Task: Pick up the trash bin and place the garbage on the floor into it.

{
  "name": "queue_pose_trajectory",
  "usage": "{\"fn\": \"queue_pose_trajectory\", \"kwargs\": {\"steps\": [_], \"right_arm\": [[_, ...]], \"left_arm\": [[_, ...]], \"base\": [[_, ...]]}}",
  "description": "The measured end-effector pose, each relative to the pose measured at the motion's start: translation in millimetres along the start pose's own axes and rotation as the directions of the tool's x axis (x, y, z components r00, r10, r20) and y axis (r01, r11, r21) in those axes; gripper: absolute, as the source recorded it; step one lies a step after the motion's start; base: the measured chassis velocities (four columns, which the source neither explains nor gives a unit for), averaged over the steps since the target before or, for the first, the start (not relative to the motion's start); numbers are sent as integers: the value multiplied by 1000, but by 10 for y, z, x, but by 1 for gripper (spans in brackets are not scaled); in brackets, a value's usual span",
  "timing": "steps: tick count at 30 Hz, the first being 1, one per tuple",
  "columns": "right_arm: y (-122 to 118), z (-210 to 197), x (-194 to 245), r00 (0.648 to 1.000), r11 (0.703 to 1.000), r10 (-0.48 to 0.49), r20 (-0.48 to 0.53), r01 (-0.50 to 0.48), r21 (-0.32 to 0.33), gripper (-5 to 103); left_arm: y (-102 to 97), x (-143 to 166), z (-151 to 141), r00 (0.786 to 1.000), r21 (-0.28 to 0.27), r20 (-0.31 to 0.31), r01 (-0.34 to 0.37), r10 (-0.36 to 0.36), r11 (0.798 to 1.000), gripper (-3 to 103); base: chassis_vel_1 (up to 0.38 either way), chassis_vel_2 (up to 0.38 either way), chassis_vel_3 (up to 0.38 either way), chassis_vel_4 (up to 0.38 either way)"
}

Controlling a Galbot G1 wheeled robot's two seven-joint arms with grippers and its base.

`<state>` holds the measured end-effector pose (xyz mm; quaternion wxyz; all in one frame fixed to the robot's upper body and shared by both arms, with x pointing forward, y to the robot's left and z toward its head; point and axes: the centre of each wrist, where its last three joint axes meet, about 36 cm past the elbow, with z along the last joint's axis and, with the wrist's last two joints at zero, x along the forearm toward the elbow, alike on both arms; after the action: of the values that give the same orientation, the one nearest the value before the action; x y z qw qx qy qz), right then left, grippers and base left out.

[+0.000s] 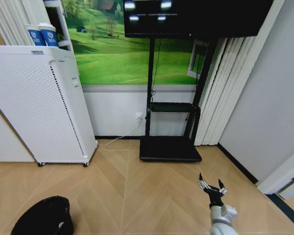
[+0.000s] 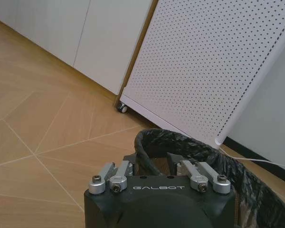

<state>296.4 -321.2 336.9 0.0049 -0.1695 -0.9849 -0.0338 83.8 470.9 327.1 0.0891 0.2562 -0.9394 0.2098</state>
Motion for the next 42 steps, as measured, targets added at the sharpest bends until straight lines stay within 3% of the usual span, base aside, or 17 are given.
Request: {"fn": "queue_pose_trajectory", "kwargs": {"steps": [3,5,8,13,15,17,18,19,21,22,23,24,27,31,32,36,42], "right_arm": [[-8,4,9,1000,1000,-6,3,6,7,100],[-6,9,21,1000,1000,-16,10,16,15,100],[0,3,24,1000,1000,-24,17,23,14,100],[-11,-8,19,1000,1000,-18,22,18,12,100],[-46,-58,9,1000,999,12,25,-13,39,100],[-68,-94,6,999,997,27,28,-28,68,100],[-100,-174,4,998,993,37,44,-42,109,100],[-100,-174,4,998,993,37,44,-42,109,100],[-110,-377,50,997,989,30,67,-39,142,100],[-110,-377,50,997,989,30,67,-39,142,100],[-80,-529,106,997,990,4,82,-16,143,100],[-80,-529,106,997,990,4,82,-16,143,100],[106,-904,351,985,983,-132,113,116,141,100],[295,-1054,535,962,960,-254,105,238,148,100],[295,-1054,535,962,960,-254,105,238,148,100],[423,-1080,703,923,917,-379,70,364,166,100],[397,-1090,812,918,906,-394,38,381,185,100]], "left_arm": [[-9,-4,-18,1000,-20,3,-12,12,1000,41],[-62,-15,-101,999,-57,18,-45,46,997,57],[-90,-26,-182,997,-91,33,-68,71,994,68],[-154,-2,-338,993,-141,50,-98,106,985,79],[-329,77,-541,985,-248,47,-150,167,957,94],[-409,99,-610,980,-296,47,-171,193,940,94],[-597,119,-739,968,-388,57,-206,246,899,98],[-597,119,-739,968,-388,57,-206,246,899,98],[-994,141,-979,940,-484,83,-253,331,838,100],[-994,141,-979,940,-484,83,-253,331,838,100],[-1282,158,-1135,921,-516,97,-278,378,810,100],[-1282,158,-1135,921,-516,97,-278,378,810,100],[-1930,144,-1342,881,-526,108,-343,461,778,100],[-2303,102,-1275,854,-500,62,-421,516,757,100],[-2303,102,-1275,854,-500,62,-421,516,757,100],[-2528,46,-1096,821,-508,-1,-492,570,707,100],[-2562,-8,-914,820,-491,-33,-511,571,706,100]], "base": [[0,0,0,0],[0,0,0,0],[0,0,0,0],[0,0,0,0],[0,0,0,0],[0,0,0,0],[0,0,0,0],[0,0,0,0],[0,0,0,0],[0,0,0,0],[0,0,0,0],[0,0,0,0],[0,0,0,0],[0,0,0,0],[0,0,0,0],[0,0,0,0],[0,0,0,0]]}}
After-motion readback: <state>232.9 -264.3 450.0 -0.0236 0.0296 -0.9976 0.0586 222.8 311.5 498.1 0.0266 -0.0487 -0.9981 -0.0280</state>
